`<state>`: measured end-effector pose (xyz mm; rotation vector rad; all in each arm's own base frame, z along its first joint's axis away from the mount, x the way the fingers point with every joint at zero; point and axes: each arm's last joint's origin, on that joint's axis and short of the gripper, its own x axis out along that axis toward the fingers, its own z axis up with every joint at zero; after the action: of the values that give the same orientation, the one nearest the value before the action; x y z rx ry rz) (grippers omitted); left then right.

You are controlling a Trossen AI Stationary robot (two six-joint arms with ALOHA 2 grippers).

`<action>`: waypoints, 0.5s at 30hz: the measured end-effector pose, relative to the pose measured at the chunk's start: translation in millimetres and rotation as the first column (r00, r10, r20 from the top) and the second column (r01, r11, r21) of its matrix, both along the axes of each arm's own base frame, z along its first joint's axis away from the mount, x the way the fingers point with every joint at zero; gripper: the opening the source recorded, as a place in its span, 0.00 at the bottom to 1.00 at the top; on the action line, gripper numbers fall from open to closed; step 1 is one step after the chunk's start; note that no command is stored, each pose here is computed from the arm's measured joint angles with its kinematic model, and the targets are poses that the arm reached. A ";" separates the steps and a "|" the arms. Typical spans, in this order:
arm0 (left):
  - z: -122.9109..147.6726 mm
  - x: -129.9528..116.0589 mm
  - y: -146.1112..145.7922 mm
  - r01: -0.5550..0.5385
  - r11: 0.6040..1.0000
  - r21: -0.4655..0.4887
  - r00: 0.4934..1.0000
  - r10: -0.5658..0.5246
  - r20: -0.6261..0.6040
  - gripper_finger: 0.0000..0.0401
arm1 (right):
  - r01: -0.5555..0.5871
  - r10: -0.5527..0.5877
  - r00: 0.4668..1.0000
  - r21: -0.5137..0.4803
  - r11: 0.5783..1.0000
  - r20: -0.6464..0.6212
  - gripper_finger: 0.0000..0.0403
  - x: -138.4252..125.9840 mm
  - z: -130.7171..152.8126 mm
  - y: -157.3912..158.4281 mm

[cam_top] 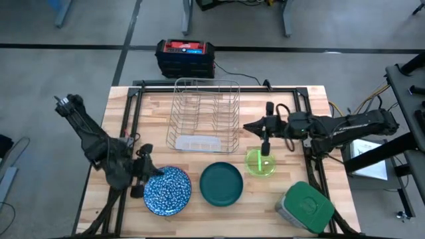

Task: Sort dishes
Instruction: Put the blue patterned plate into the dish rack

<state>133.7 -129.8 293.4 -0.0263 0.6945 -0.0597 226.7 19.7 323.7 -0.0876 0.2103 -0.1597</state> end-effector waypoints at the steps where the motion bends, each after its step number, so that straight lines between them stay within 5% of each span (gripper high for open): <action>1: -3.5 -1.4 -3.4 -0.010 1.000 -0.006 1.000 0.010 -0.022 0.00 | 0.004 -0.003 1.000 0.016 1.000 -0.009 0.05 4.2 0.1 0.5; 8: -15.6 -11.0 -26.7 -0.034 0.995 -0.093 0.996 0.026 -0.083 0.00 | -0.142 0.149 0.981 0.058 0.988 -0.127 0.05 38.9 17.4 9.7; 15: -35.1 -17.6 -45.2 -0.045 0.998 -0.054 0.991 0.038 -0.130 0.00 | -0.200 0.212 0.962 0.085 0.976 -0.173 0.05 82.0 30.7 30.4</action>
<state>116.2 -175.1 258.2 -0.0999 0.8210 -0.0379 308.7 50.1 354.4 -0.0569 0.3864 0.0641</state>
